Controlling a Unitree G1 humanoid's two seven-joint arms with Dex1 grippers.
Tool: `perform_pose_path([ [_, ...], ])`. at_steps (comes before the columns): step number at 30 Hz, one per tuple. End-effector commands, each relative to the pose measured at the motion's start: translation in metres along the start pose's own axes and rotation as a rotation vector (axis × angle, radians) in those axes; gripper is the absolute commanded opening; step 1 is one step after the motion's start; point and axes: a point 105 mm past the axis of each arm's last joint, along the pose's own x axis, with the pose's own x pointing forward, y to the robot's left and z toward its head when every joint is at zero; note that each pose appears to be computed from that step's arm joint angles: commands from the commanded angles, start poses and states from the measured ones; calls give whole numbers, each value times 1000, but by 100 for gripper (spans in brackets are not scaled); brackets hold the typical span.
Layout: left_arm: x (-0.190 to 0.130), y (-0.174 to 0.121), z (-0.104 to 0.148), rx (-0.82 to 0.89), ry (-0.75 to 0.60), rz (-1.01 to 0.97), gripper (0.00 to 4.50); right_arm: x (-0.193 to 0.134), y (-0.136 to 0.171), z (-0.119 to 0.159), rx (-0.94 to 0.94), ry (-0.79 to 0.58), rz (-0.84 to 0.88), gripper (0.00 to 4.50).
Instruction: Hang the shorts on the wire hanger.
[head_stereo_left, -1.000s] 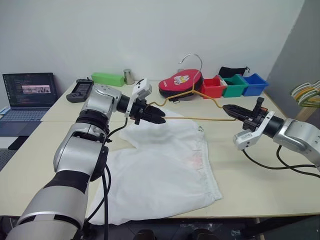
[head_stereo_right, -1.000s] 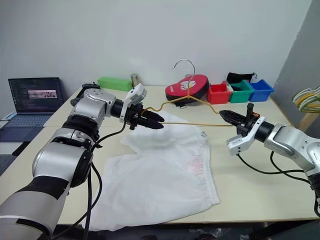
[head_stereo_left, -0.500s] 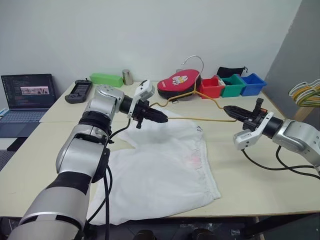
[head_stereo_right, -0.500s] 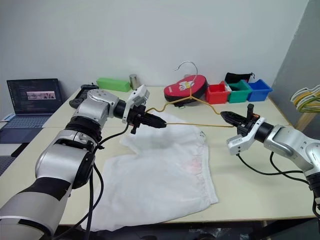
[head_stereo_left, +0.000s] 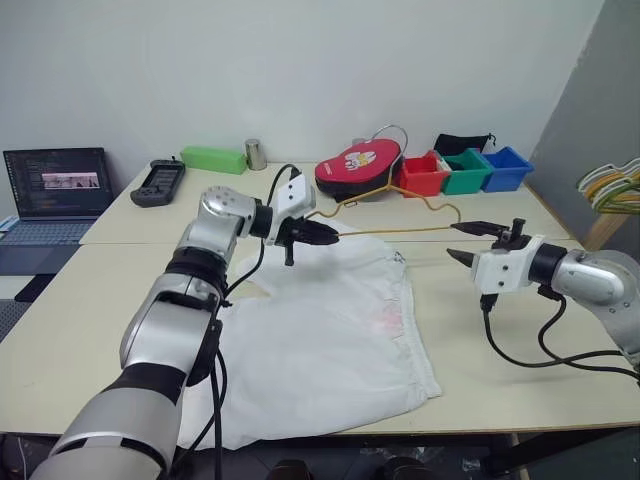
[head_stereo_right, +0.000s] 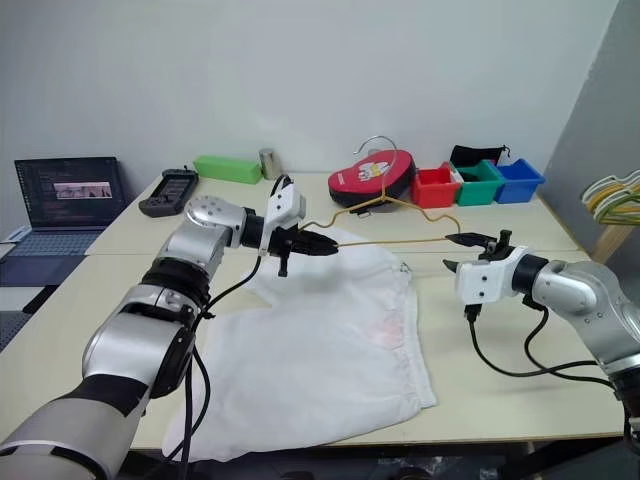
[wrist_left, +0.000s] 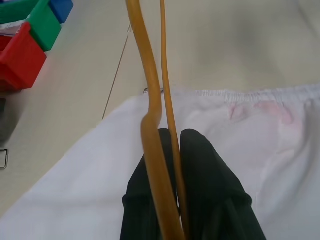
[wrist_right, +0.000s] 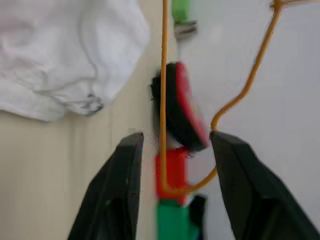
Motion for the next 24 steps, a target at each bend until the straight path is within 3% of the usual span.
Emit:
perform_pose_path([
  [1,0,0,15,323,24,65,3,-16,-33,8,261,-5,-41,327],
  [6,4,-6,30,503,-29,106,3,-20,-15,3,332,69,143,448],
  [11,10,-13,49,653,-98,130,3,-13,-4,-2,350,103,205,448],
  [16,12,-27,50,767,-102,93,3,-5,-18,-20,377,158,97,448],
  [23,13,-31,51,830,-115,99,3,-5,-12,-27,353,181,112,448],
  [24,13,-31,51,831,-113,100,3,-6,-9,-27,336,186,131,431],
])
